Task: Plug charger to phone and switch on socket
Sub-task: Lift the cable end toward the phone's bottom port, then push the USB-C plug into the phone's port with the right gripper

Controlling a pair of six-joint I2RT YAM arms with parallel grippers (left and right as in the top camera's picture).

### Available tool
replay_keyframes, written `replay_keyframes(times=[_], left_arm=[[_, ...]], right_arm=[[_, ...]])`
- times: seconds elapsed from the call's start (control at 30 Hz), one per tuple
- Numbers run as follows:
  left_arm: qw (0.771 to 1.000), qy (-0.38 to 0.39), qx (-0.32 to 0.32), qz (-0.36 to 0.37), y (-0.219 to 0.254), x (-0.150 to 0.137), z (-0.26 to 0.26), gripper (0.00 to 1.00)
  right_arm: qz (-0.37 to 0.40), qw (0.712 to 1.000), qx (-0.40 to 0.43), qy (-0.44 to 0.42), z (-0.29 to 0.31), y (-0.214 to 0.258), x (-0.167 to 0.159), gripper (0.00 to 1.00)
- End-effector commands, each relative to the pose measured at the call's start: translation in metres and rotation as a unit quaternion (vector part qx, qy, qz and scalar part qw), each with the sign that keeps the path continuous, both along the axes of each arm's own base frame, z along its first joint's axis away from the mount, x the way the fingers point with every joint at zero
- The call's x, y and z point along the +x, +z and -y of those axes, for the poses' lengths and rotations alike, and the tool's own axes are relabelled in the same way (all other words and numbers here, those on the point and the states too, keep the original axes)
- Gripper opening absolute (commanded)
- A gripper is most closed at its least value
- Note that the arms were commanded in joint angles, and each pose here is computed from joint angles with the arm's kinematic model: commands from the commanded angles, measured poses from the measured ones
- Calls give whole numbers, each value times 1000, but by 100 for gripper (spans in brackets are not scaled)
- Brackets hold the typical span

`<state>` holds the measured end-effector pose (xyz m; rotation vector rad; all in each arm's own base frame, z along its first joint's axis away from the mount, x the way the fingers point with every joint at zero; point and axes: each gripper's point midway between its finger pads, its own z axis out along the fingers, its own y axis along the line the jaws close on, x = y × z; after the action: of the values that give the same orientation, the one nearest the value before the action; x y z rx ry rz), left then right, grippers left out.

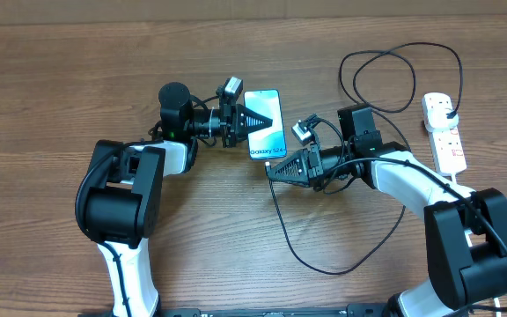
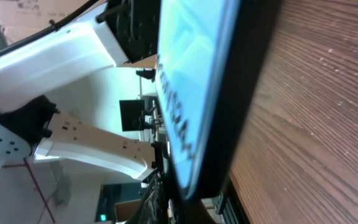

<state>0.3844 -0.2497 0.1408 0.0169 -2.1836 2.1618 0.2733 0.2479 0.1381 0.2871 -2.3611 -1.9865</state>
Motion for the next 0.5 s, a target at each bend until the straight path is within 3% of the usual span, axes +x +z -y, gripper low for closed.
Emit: replay_keyframes(times=[0.0,0.47], left_arm=[[999,-14,-4,28,8,-2,2,4],[999,-15,-4,28,8,-2,2,4]], right_arm=[[1,1000,-13,-13,-2,4,6,4],[4,999,-16,-28,-3,5,15,4]])
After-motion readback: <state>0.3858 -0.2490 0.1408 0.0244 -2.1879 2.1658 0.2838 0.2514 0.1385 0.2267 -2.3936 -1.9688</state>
